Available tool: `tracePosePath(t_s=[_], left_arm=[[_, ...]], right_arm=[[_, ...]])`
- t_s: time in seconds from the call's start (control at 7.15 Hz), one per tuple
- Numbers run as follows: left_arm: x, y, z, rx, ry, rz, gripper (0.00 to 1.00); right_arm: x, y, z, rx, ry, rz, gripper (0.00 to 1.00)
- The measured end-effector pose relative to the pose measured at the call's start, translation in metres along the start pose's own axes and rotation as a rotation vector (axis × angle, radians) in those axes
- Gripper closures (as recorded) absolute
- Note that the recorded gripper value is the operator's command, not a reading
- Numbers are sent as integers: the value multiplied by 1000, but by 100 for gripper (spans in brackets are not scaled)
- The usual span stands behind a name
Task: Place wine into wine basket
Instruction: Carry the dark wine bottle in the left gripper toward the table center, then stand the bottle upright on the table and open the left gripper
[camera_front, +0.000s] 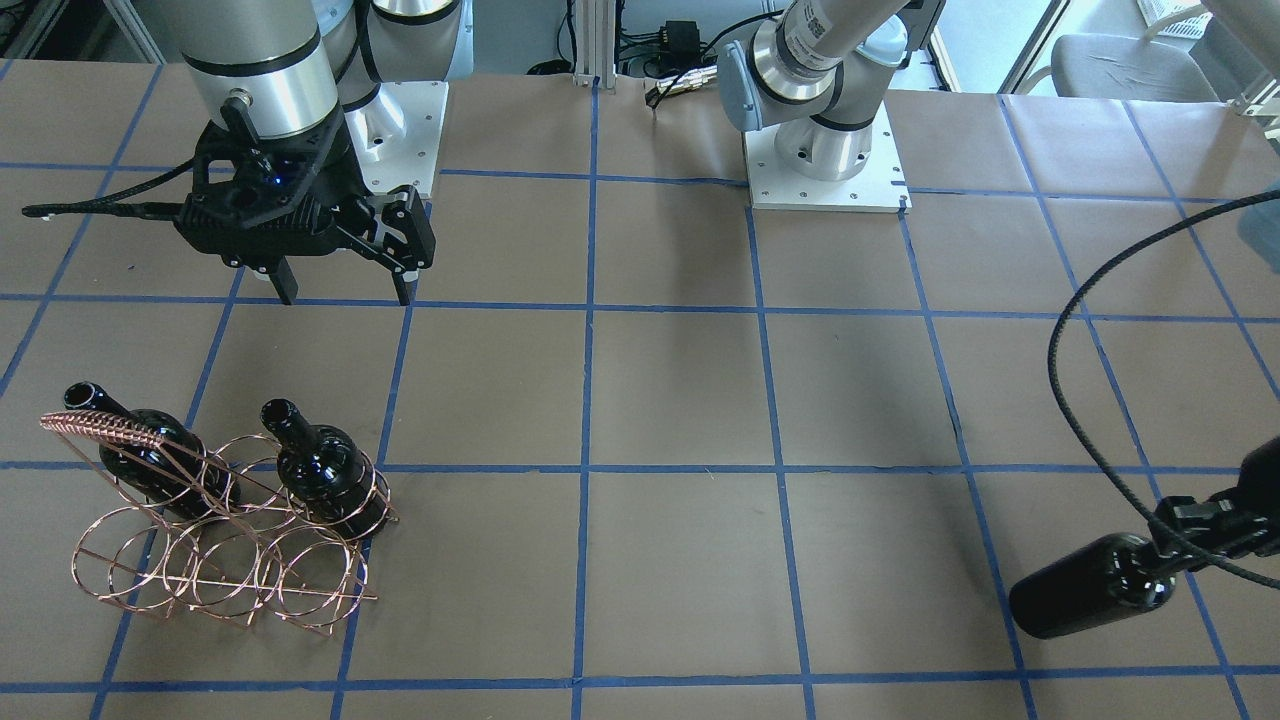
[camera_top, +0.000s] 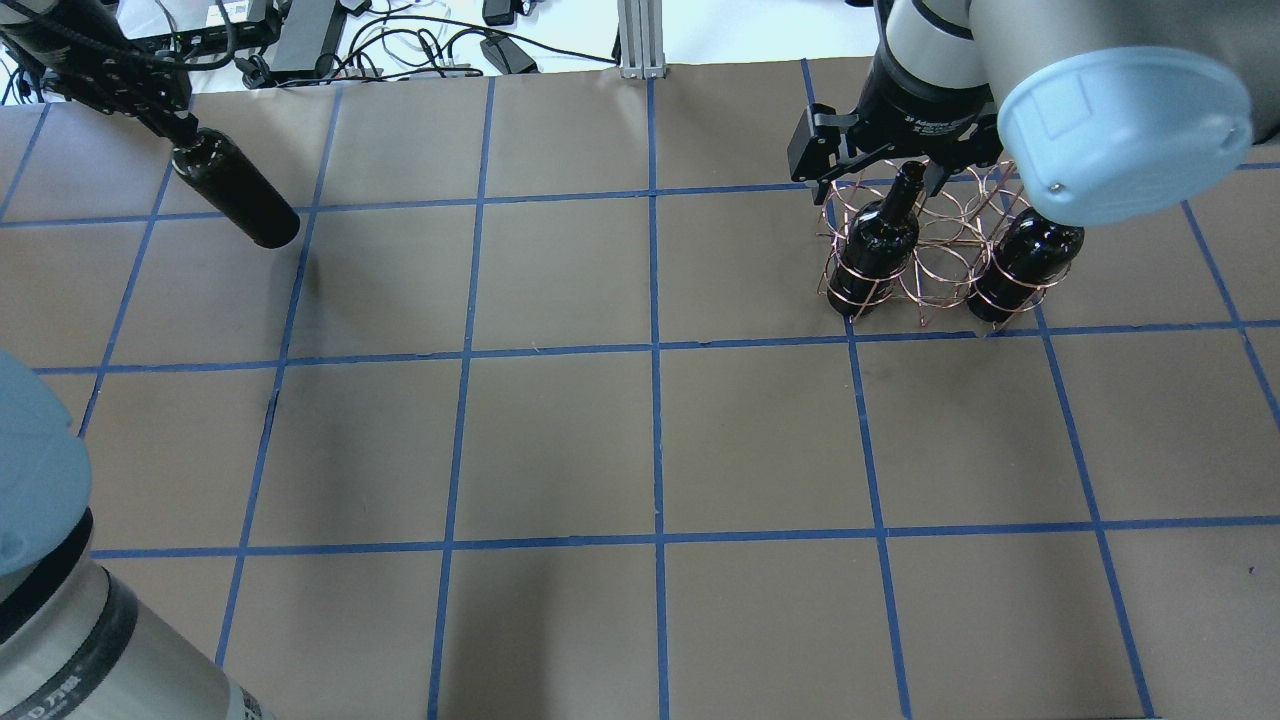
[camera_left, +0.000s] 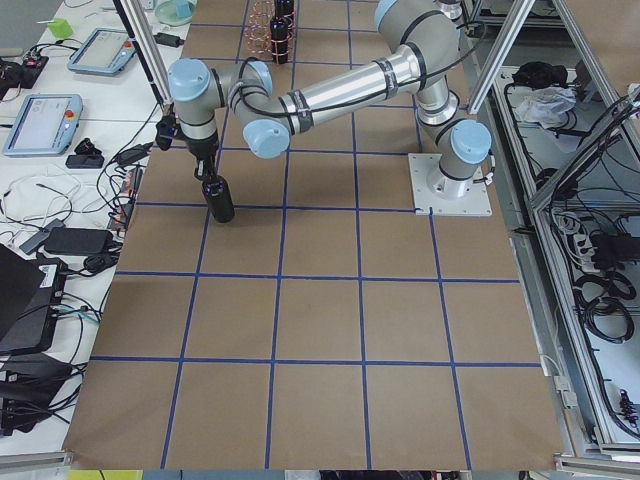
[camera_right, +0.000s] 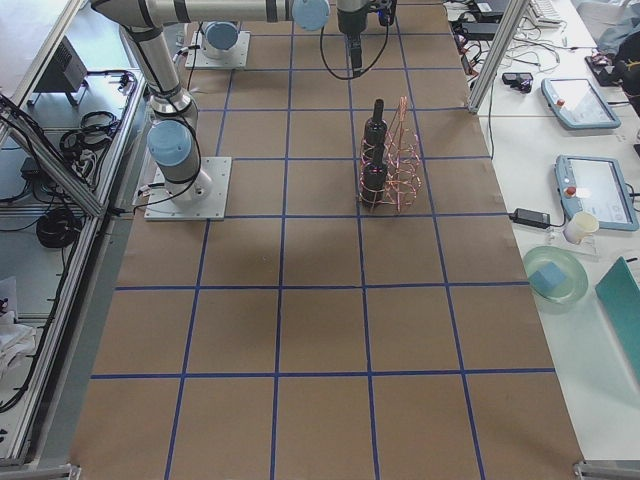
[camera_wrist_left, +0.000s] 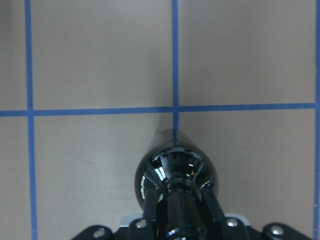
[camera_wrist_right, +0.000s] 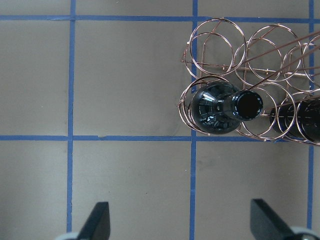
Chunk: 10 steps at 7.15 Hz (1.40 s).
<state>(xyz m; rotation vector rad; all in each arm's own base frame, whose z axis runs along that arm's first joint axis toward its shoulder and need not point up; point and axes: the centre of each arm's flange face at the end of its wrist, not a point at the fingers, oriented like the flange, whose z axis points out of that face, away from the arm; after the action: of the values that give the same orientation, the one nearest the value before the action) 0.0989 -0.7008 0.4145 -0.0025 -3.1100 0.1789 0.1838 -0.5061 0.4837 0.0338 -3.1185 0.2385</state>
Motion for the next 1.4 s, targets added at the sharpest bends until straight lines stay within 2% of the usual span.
tracePosePath(t_s=[0.42, 0.84, 1.12, 1.4], left_arm=[[138, 45, -13, -10, 22, -2, 100], [237, 113, -23, -25, 35, -17, 100], [290, 159, -12, -30, 39, -17, 100], [333, 189, 7, 6, 50, 18, 100]], right_arm=[[0, 0, 0, 0, 0, 0, 0], [0, 0, -1, 3, 0, 0, 0], [0, -1, -1, 6, 0, 0, 0], [0, -1, -1, 9, -1, 0, 0]])
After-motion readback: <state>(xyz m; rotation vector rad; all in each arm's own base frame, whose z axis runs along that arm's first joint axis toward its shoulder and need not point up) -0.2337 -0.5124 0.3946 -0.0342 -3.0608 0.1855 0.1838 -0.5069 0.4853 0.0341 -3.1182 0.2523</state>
